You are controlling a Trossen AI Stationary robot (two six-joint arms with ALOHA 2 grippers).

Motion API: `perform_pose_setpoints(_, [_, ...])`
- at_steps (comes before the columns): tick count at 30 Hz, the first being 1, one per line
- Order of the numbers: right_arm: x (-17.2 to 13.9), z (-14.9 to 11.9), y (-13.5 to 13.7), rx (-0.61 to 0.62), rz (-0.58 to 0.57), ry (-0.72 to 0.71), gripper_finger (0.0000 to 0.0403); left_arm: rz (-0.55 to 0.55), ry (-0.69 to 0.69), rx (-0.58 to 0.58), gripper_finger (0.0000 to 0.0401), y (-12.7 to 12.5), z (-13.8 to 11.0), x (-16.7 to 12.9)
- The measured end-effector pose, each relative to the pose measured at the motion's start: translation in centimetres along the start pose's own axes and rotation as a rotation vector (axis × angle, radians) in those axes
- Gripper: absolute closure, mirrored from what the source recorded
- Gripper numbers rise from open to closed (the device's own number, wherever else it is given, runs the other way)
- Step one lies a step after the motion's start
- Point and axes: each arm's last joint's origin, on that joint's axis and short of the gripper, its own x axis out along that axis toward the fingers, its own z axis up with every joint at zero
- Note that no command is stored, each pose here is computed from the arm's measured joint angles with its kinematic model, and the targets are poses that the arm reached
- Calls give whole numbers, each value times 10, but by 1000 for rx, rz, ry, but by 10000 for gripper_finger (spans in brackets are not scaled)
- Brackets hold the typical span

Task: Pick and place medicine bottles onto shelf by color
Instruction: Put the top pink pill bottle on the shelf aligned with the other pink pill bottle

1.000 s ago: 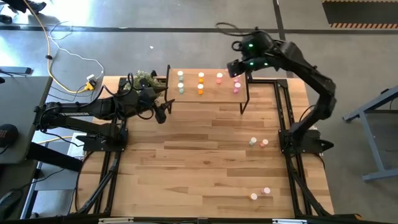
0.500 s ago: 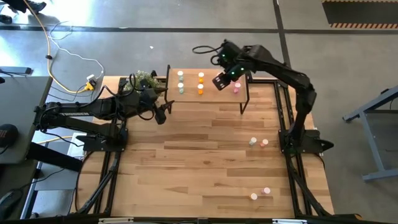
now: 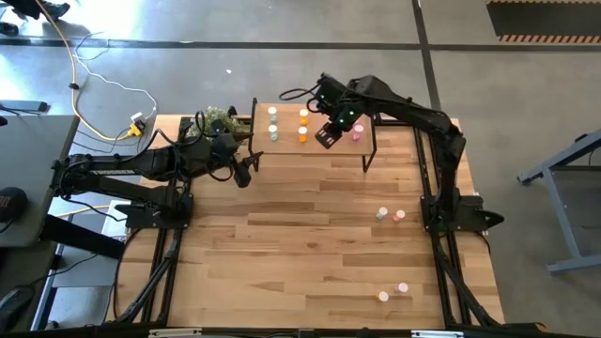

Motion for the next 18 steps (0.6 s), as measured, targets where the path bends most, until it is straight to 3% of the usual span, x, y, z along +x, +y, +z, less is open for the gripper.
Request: perform_pose_setpoints(18, [15, 3, 1, -36, -8, 45, 286, -1, 0, -26, 126, 0, 0, 0])
